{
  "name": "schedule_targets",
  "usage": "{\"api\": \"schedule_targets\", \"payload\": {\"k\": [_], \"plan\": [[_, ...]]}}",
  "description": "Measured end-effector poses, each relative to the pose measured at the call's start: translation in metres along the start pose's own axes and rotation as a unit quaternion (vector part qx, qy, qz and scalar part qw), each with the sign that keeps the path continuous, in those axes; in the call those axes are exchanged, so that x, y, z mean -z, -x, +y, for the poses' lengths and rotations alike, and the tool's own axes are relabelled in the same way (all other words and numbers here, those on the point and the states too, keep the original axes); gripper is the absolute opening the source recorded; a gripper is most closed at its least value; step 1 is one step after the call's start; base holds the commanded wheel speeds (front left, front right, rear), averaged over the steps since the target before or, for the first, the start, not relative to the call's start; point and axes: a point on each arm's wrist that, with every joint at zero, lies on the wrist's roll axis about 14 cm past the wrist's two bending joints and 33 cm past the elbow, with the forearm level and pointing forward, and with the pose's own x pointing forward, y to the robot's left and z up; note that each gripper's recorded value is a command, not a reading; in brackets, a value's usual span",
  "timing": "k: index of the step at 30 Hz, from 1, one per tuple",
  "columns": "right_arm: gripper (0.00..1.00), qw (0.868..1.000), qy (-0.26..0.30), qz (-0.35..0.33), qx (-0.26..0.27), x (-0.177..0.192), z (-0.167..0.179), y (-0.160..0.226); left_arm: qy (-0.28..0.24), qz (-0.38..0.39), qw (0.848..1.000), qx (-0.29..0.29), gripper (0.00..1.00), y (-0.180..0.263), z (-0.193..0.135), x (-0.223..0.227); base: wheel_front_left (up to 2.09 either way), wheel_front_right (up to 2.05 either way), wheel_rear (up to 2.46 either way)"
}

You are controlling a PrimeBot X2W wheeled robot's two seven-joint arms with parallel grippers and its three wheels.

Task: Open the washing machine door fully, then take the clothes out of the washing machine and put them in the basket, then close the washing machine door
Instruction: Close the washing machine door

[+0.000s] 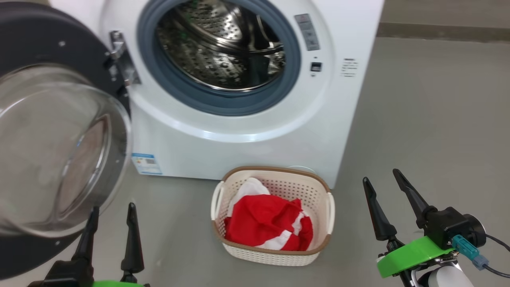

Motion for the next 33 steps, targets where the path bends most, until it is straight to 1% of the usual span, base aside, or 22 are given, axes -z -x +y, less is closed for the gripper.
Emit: {"api": "schedule_targets", "payload": {"k": [12, 23, 29, 33], "plan": [[1.0, 0.996, -0.014, 0.013, -0.084, 0.012, 0.057, -0.024, -0.015, -0.019, 0.996, -0.085, 1.0, 0.031, 0.051, -0.018, 0.0, 0.0, 0.0], [1.0, 0.987, -0.027, 0.014, -0.157, 0.012, 0.11, -0.037, -0.026, -0.025, 0.988, -0.152, 1.0, 0.063, 0.091, -0.029, 0.0, 0.0, 0.0], [1.0, 0.983, -0.026, 0.012, -0.181, 0.011, 0.127, -0.038, -0.033, -0.034, 0.983, -0.177, 1.0, 0.078, 0.106, -0.036, 0.0, 0.0, 0.0], [1.0, 0.983, -0.025, 0.014, -0.184, 0.012, 0.129, -0.037, -0.031, -0.031, 0.983, -0.179, 1.0, 0.082, 0.107, -0.034, 0.0, 0.0, 0.0]]}}
